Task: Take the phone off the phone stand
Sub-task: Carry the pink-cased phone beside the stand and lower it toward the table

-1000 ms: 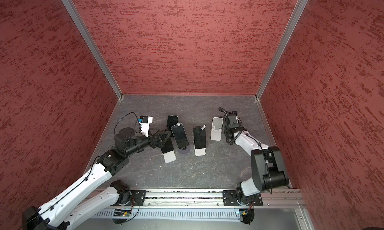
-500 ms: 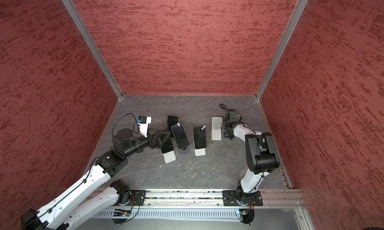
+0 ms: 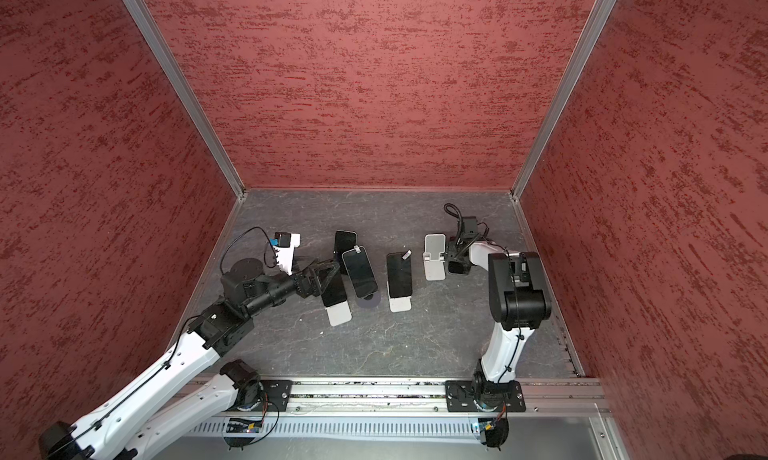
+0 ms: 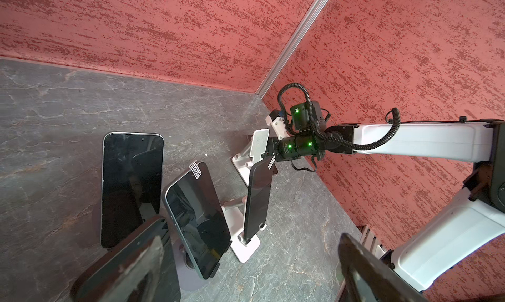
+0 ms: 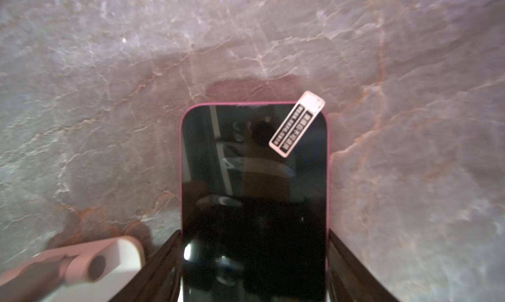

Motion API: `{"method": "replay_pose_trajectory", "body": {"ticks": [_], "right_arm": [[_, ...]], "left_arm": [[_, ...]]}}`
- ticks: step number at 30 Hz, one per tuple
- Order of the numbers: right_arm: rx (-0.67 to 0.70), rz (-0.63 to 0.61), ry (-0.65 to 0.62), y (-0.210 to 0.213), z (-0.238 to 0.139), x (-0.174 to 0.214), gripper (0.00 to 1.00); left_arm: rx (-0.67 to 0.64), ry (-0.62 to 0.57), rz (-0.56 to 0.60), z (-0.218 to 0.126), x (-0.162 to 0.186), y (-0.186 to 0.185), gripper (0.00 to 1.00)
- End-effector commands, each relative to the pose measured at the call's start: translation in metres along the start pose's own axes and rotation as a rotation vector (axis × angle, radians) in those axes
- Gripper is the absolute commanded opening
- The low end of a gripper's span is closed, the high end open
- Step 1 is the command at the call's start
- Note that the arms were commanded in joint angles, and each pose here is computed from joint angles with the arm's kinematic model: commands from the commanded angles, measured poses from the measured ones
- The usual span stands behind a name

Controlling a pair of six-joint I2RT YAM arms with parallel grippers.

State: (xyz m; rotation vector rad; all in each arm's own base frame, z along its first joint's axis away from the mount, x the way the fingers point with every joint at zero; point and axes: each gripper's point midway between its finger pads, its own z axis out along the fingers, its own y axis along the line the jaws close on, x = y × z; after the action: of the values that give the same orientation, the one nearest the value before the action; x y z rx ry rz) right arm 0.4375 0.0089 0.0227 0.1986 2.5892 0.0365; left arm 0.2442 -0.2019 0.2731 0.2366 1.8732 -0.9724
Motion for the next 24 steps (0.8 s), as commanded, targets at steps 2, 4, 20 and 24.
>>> {"method": "replay_pose_trajectory", "body": {"ticks": [2, 4, 20, 24], "right_arm": [[-0.06, -0.033, 0.043, 0.011, 0.002, 0.005, 0.62], [-0.07, -0.036, 0.041, 0.013, 0.002, 0.004, 0.62], [-0.042, -0.097, 0.065, 0.008, 0.018, 0.01, 0.69], [-0.028, -0.091, 0.064, 0.005, 0.019, 0.011, 0.71]], "left_arm": [[-0.006, -0.025, 0.002, -0.002, -0.004, 0.002, 0.99], [-0.006, -0.03, 0.005, -0.002, -0.005, 0.001, 0.99], [0.016, -0.047, 0.007, -0.008, -0.008, -0.004, 0.99], [0.015, -0.041, 0.008, -0.008, -0.005, -0.003, 0.99]]}}
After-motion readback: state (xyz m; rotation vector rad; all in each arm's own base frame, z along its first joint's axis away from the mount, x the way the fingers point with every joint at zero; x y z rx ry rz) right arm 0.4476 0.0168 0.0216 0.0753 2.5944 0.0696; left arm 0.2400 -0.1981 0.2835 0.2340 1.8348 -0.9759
